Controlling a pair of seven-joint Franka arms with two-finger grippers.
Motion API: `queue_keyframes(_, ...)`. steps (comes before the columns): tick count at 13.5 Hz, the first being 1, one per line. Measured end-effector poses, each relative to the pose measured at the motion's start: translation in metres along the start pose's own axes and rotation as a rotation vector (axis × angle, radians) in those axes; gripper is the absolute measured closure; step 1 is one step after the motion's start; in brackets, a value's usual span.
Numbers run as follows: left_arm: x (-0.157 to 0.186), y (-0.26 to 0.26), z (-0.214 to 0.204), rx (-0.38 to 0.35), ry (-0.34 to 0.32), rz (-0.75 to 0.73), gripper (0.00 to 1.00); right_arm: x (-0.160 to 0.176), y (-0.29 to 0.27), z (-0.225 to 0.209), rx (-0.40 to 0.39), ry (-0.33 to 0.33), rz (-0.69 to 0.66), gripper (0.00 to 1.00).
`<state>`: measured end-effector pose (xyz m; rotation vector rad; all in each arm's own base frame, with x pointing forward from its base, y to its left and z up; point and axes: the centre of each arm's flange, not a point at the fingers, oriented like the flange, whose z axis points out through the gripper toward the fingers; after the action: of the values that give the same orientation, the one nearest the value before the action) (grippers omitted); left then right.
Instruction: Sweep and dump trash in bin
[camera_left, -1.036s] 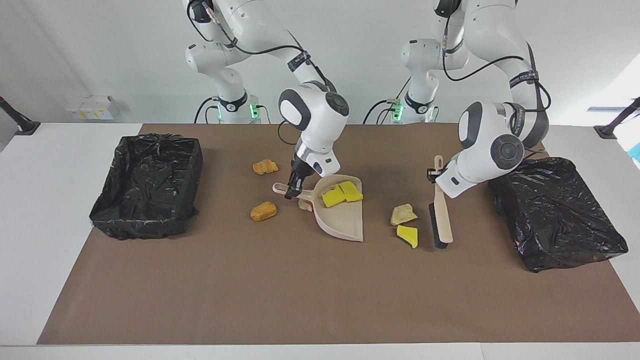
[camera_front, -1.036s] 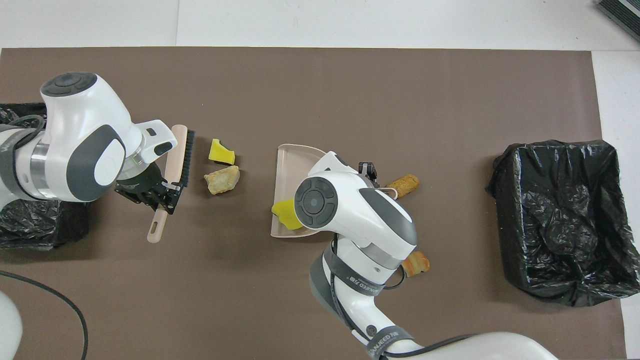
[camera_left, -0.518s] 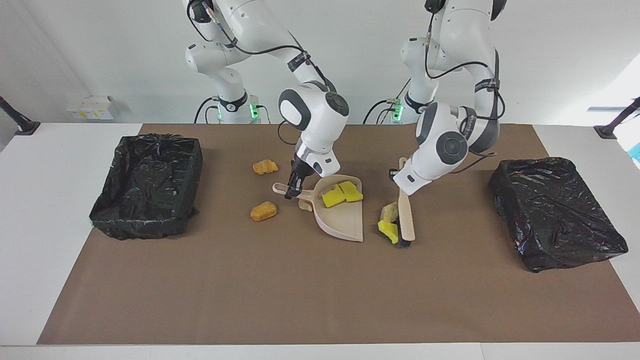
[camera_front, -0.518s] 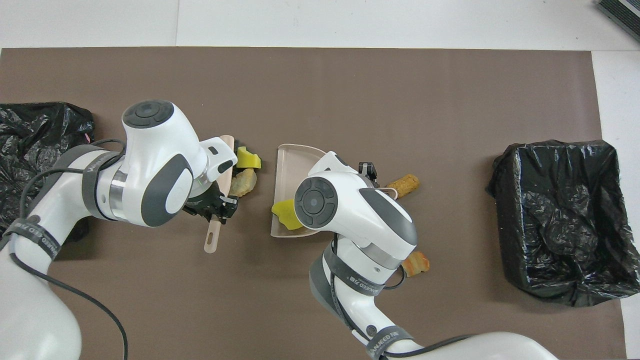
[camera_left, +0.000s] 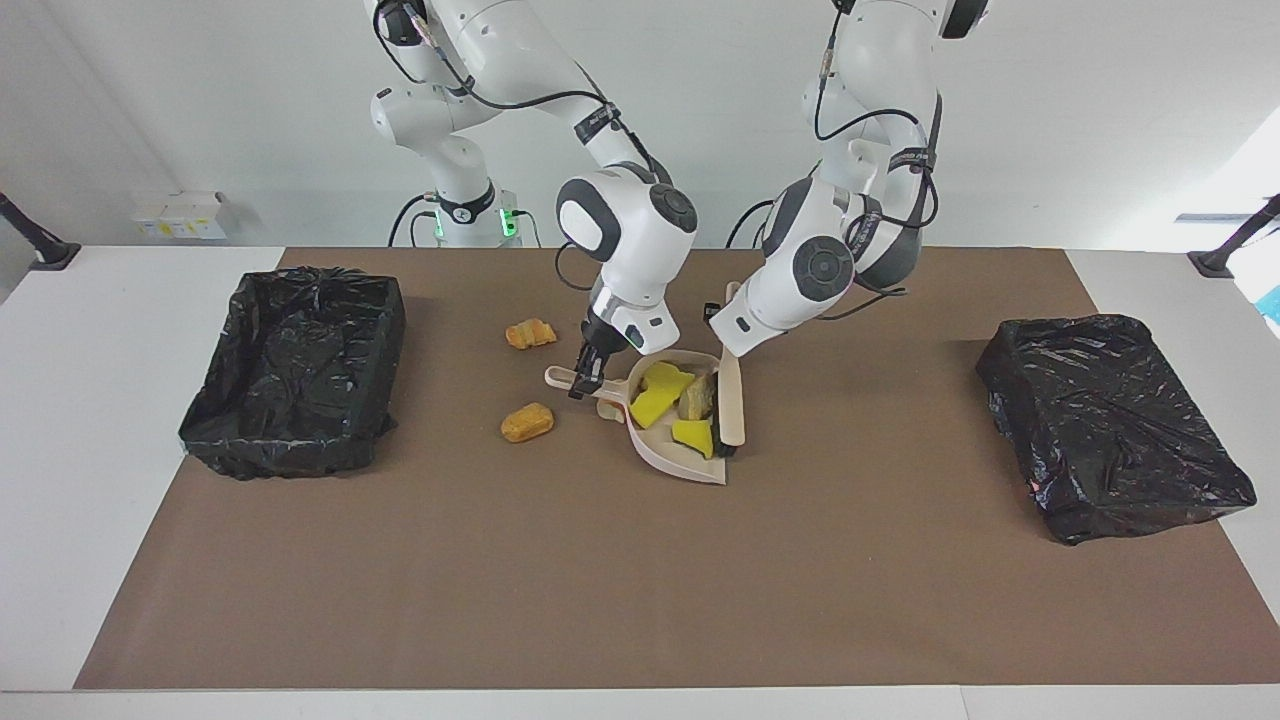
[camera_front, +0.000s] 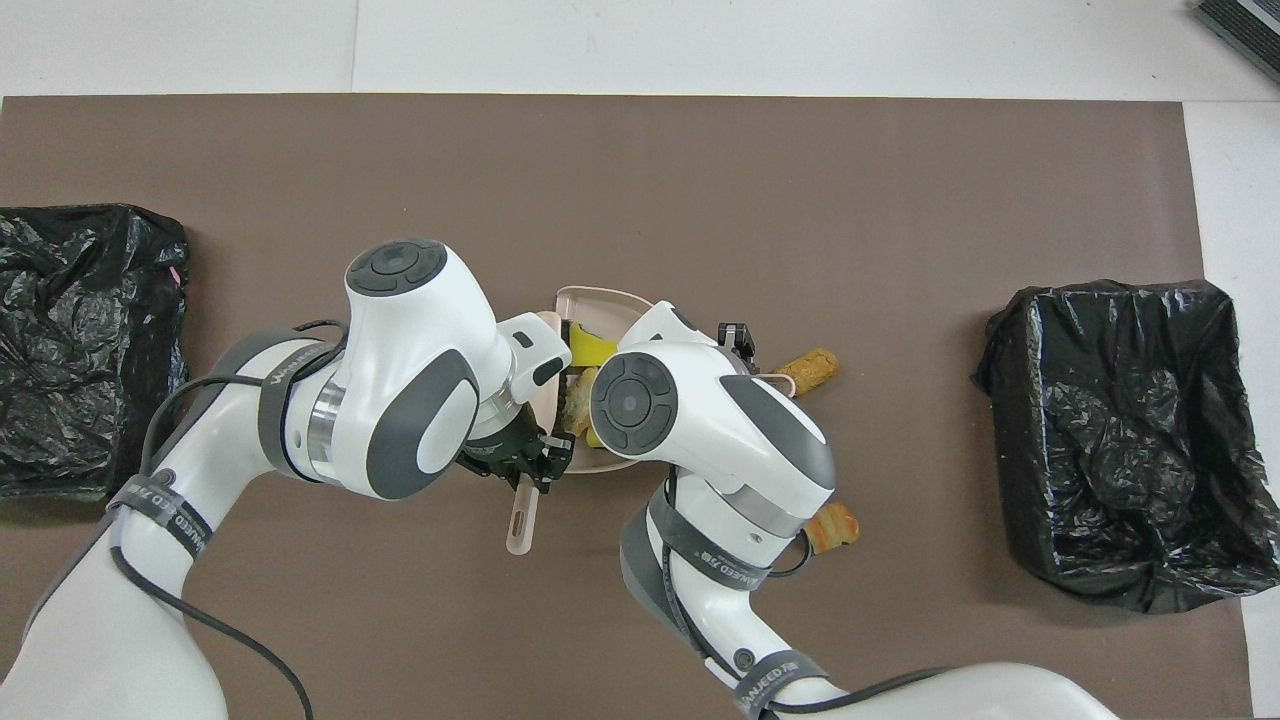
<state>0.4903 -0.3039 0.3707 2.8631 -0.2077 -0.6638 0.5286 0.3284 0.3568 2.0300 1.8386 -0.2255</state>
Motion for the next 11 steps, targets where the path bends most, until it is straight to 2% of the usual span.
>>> queue_keyframes(4, 0.005, -0.043, -0.024, -0.089, -0.029, -0.041, 0.73, -0.001, 0.007, 0.003, -0.016, 0.031, 0.032, 0.67)
queue_keyframes(6, -0.002, -0.069, -0.053, -0.144, -0.034, -0.057, 0.73, -0.002, 0.012, 0.005, -0.025, 0.05, 0.044, 0.67)
queue_keyframes(9, -0.038, -0.08, -0.111, -0.17, -0.001, -0.04, 0.73, -0.01, 0.02, 0.008, -0.024, 0.07, 0.068, 0.67)
queue_keyframes(11, -0.075, -0.081, -0.138, -0.142, -0.02, -0.082, 0.73, -0.012, 0.023, 0.006, -0.019, 0.08, 0.08, 0.67)
